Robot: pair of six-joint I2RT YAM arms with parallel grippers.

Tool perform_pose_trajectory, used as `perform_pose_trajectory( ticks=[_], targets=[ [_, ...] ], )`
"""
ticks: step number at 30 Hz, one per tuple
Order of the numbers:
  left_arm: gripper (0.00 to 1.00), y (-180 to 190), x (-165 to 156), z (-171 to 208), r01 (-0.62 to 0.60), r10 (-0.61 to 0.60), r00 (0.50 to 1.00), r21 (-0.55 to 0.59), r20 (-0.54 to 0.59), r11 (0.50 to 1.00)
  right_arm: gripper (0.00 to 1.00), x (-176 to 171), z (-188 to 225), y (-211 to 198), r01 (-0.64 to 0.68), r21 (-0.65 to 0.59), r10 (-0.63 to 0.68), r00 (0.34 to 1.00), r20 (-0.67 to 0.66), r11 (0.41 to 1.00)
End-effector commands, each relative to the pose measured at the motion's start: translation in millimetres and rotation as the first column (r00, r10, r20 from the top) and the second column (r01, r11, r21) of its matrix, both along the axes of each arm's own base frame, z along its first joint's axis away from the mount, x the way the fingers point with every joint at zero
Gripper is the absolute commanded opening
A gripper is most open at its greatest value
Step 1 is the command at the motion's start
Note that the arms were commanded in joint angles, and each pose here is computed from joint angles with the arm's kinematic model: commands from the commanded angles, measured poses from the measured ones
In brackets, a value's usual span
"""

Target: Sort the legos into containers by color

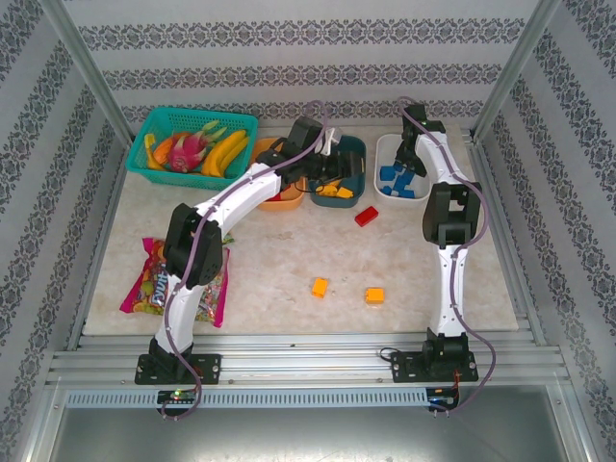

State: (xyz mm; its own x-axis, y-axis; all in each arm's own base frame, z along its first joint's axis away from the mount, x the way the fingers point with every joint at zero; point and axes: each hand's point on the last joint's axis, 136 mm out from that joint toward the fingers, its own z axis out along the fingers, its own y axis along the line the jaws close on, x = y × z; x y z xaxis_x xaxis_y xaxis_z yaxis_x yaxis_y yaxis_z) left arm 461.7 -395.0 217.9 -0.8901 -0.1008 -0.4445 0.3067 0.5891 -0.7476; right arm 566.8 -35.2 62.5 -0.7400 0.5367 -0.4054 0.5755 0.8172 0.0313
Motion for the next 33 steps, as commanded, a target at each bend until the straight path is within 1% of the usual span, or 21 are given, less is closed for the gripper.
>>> perform_pose_trajectory(
  ticks=[1, 4, 8, 11, 12, 14, 16, 18, 21, 23, 26, 29, 33],
  targets=[
    [0.65, -16, -17, -12, 0.081, -0.081, 0.997, 0.041, -0.003, 0.996, 0.52, -3, 9, -5, 0.022, 0.014, -0.022, 1.000, -0.004, 1.000],
    [0.65, -17, -25, -23, 0.103, -0.103, 0.995, 0.094, -0.007, 0.990, 0.56, 0, 34, -2, 0.007, 0.020, -0.008, 0.999, 0.050, 1.000],
    [0.66, -18, -36, -44, 0.117, -0.116, 0.993, 0.196, -0.017, 0.973, 0.64, 0, 87, 16, -0.049, 0.027, 0.044, 0.985, 0.165, 0.998],
    [0.67, -19, -40, -62, 0.114, -0.114, 0.993, 0.280, -0.017, 0.953, 0.72, -15, 124, 44, -0.123, 0.054, 0.104, 0.957, 0.269, 0.991],
    [0.71, -18, -40, -68, 0.106, -0.106, 0.994, 0.307, -0.016, 0.946, 0.74, -23, 130, 53, -0.145, 0.069, 0.119, 0.949, 0.293, 0.987],
    [0.71, -16, -37, -82, 0.082, -0.085, 0.996, 0.369, -0.007, 0.926, 0.76, -46, 145, 74, -0.195, 0.116, 0.142, 0.923, 0.357, 0.974],
    [0.69, -16, -34, -94, 0.066, -0.082, 0.997, 0.429, 0.017, 0.901, 0.76, -73, 148, 92, -0.235, 0.170, 0.152, 0.905, 0.397, 0.957],
    [0.68, -19, -31, -101, 0.045, -0.080, 0.995, 0.478, 0.052, 0.877, 0.75, -103, 138, 110, -0.273, 0.233, 0.164, 0.902, 0.400, 0.933],
    [0.66, -26, -27, -111, 0.030, -0.086, 0.993, 0.509, 0.087, 0.860, 0.74, -155, 119, 129, -0.313, 0.304, 0.188, 0.907, 0.376, 0.900],
    [0.66, -30, -26, -117, 0.026, -0.093, 0.991, 0.530, 0.101, 0.848, 0.74, -192, 111, 129, -0.307, 0.321, 0.183, 0.914, 0.363, 0.896],
    [0.66, -34, -27, -128, 0.023, -0.114, 0.986, 0.568, 0.125, 0.823, 0.76, -241, 104, 117, -0.264, 0.336, 0.145, 0.929, 0.339, 0.904],
    [0.66, -40, -28, -137, 0.015, -0.132, 0.980, 0.599, 0.151, 0.800, 0.77, -276, 106, 112, -0.269, 0.345, 0.151, 0.931, 0.332, 0.899],
    [0.67, -45, -24, -149, 0.003, -0.152, 0.972, 0.638, 0.179, 0.770, 0.77, -308, 108, 107, -0.280, 0.350, 0.169, 0.934, 0.316, 0.894]
  ],
)
